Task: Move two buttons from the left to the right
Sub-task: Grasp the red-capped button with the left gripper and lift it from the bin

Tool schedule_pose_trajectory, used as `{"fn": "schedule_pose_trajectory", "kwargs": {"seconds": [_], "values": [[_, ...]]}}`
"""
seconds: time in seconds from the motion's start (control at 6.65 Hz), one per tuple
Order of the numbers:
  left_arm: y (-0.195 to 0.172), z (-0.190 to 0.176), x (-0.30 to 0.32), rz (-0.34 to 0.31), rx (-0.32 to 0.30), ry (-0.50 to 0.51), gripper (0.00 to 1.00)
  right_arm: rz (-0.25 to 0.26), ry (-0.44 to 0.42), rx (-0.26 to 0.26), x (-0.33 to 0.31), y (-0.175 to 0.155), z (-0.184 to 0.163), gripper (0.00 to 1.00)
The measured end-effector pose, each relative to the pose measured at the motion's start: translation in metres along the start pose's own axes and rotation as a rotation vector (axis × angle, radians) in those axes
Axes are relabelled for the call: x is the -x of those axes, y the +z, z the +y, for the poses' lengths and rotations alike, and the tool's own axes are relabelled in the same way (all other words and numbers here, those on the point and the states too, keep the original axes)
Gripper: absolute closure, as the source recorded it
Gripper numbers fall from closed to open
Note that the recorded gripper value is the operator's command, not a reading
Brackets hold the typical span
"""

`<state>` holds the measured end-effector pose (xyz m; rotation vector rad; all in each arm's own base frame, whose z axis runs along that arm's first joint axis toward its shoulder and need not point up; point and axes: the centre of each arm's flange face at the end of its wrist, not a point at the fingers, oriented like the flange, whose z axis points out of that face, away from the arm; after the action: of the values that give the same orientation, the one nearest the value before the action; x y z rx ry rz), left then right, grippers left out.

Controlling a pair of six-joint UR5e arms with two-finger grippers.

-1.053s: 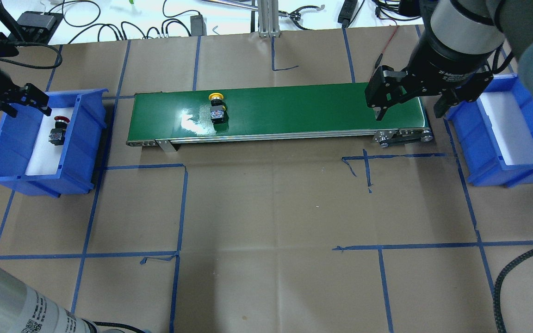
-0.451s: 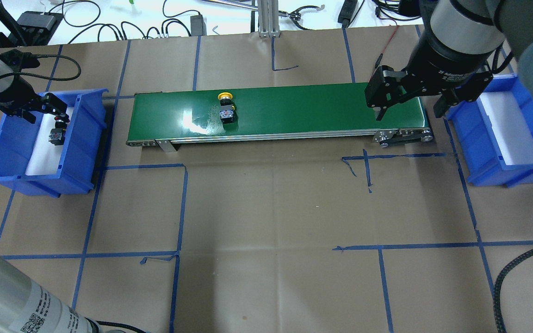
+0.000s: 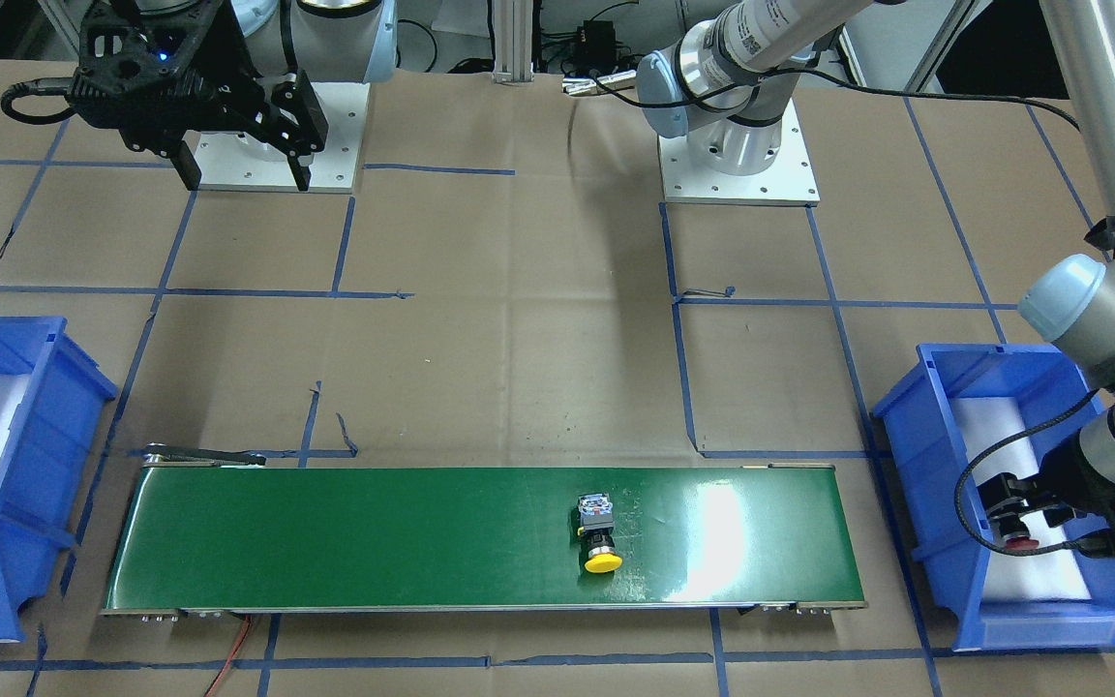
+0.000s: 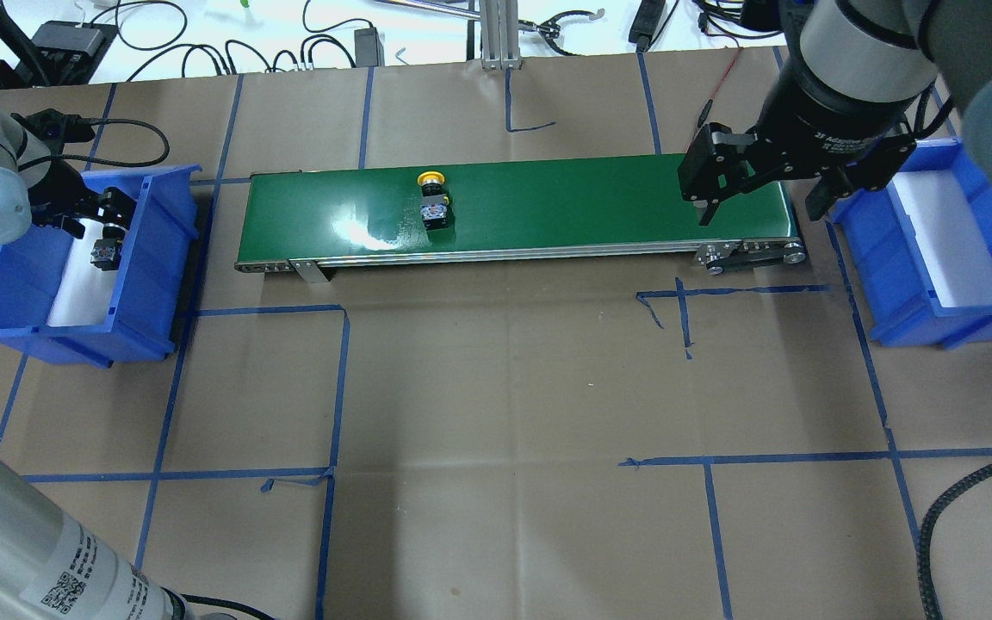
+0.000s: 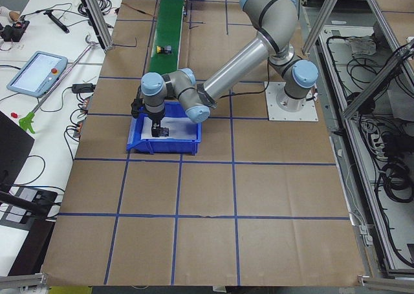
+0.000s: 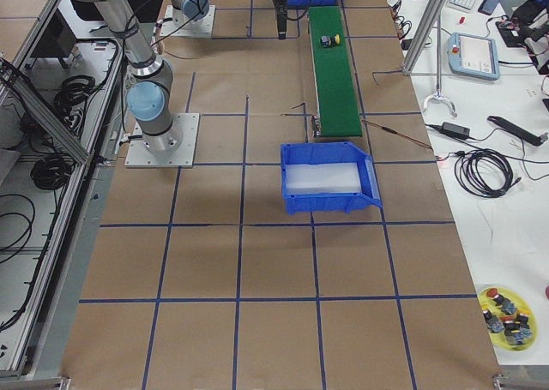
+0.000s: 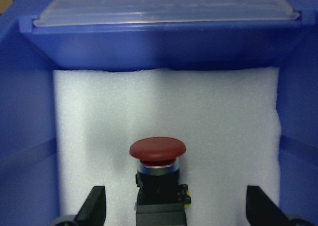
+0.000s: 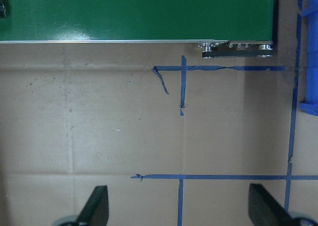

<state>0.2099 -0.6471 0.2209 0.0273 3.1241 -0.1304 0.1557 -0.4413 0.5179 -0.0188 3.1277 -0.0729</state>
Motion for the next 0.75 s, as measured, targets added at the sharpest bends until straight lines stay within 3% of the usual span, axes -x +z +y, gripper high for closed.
{"fn": "schedule_pose_trajectory", "kwargs": {"seconds": [0.3, 0.45, 0.6, 0.75], "values": [[0.0078, 0.0007, 0.0018, 0.008, 0.009, -0.003, 0.58, -0.001, 0.0, 0.025, -0.0001, 0.0155, 0.0026, 0.0], [0.0076, 0.0007, 0.0024, 0.008, 0.012, -0.007, 0.79, -0.002, 0.0, 0.027, 0.0, 0.0181, 0.0029, 0.0], [0.0065, 0.0007, 0.0024, 0.01, 0.016, -0.014, 0.95, -0.003, 0.0, 0.027, 0.0, 0.0188, 0.0027, 0.0], [0.0037, 0.001, 0.0017, 0.015, 0.023, -0.021, 1.0, -0.001, -0.001, 0.02, -0.0002, 0.0187, 0.0015, 0.0]]}}
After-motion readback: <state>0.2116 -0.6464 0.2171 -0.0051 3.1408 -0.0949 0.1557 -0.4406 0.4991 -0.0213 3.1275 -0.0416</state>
